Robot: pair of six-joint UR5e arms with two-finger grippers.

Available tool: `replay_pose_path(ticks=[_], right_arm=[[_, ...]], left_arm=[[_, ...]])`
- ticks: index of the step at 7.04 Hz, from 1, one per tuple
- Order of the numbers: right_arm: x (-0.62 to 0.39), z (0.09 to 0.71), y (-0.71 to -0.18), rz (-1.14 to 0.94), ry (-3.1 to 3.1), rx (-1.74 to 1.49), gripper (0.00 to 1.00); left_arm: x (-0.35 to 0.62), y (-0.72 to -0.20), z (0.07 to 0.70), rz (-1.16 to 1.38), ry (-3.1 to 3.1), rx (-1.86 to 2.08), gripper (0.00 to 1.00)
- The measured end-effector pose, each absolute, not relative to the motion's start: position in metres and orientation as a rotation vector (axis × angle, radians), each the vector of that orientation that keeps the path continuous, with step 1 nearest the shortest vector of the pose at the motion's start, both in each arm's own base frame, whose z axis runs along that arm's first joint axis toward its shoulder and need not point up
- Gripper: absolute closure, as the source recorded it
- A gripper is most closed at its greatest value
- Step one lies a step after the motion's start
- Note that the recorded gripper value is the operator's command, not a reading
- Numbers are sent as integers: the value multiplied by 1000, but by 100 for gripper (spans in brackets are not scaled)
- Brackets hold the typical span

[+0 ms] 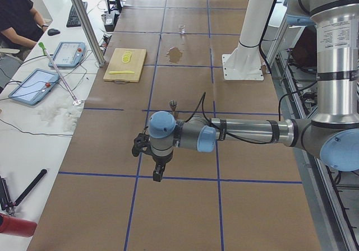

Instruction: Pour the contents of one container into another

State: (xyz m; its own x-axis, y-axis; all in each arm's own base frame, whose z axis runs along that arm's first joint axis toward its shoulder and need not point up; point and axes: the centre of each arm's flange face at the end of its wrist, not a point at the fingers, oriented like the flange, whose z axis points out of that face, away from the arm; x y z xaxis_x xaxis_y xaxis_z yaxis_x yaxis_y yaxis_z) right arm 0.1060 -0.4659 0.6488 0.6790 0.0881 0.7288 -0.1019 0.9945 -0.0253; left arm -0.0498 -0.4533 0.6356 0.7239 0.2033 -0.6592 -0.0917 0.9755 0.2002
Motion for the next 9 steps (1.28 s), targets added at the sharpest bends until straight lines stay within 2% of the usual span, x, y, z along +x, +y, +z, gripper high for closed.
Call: replay_pose_path(ticks=[2, 6, 9], right_arm=[[106, 648, -466, 105, -818, 20, 0], [106, 641, -468, 99, -824, 34, 0], [105, 641, -465, 97, -825, 33, 0]], left_arm=[[-49, -466, 610, 188, 739, 218, 0], [-23, -549, 477, 283, 825, 471, 0], [49, -554, 418, 331, 893, 489, 0]])
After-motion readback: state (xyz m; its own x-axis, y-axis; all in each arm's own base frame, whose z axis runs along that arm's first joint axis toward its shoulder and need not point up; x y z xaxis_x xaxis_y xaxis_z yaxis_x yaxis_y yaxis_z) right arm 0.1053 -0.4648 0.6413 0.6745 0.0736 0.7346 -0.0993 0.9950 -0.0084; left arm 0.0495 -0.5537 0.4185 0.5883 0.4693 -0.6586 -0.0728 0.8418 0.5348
